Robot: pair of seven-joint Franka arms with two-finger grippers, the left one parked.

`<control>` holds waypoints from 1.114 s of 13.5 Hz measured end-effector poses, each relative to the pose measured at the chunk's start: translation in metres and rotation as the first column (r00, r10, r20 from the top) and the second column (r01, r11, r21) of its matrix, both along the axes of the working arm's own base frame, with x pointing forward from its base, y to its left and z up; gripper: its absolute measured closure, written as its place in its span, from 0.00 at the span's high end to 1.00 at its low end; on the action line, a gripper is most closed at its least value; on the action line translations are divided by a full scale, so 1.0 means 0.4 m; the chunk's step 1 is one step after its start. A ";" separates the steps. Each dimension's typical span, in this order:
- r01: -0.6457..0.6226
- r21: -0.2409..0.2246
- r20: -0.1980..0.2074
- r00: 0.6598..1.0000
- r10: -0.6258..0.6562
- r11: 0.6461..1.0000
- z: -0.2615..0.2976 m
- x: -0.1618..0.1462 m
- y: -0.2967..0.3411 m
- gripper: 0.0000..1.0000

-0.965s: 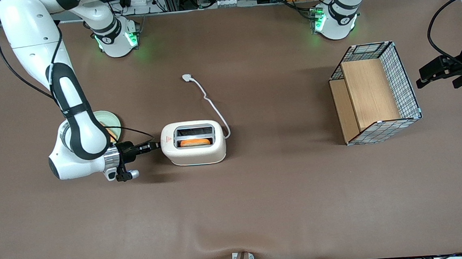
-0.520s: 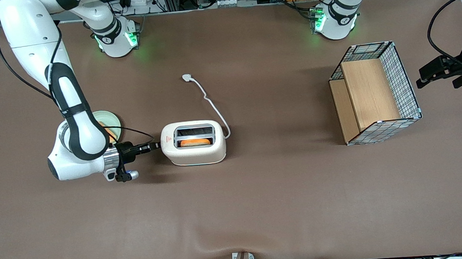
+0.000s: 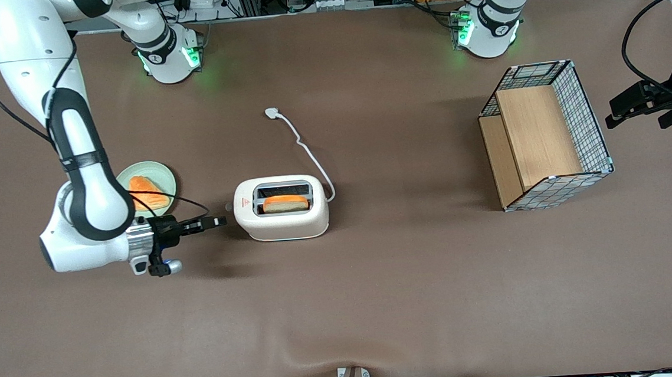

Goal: Press toaster button with right arm
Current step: 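Open the right gripper and pull it back from the toaster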

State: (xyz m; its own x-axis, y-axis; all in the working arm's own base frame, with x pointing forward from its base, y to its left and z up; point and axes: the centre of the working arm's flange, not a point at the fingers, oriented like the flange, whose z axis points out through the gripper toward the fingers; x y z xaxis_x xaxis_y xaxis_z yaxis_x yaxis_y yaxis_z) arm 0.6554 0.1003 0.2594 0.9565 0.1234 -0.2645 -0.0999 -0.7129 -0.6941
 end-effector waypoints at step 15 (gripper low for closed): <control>-0.147 -0.319 0.242 0.942 0.231 0.936 0.078 0.088 -0.088 1.00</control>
State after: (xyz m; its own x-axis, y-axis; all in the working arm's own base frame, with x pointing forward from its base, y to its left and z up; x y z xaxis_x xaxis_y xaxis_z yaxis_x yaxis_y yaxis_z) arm 0.6905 0.0653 0.2907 0.9626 0.2661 -0.0498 0.2193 -0.8745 -0.4327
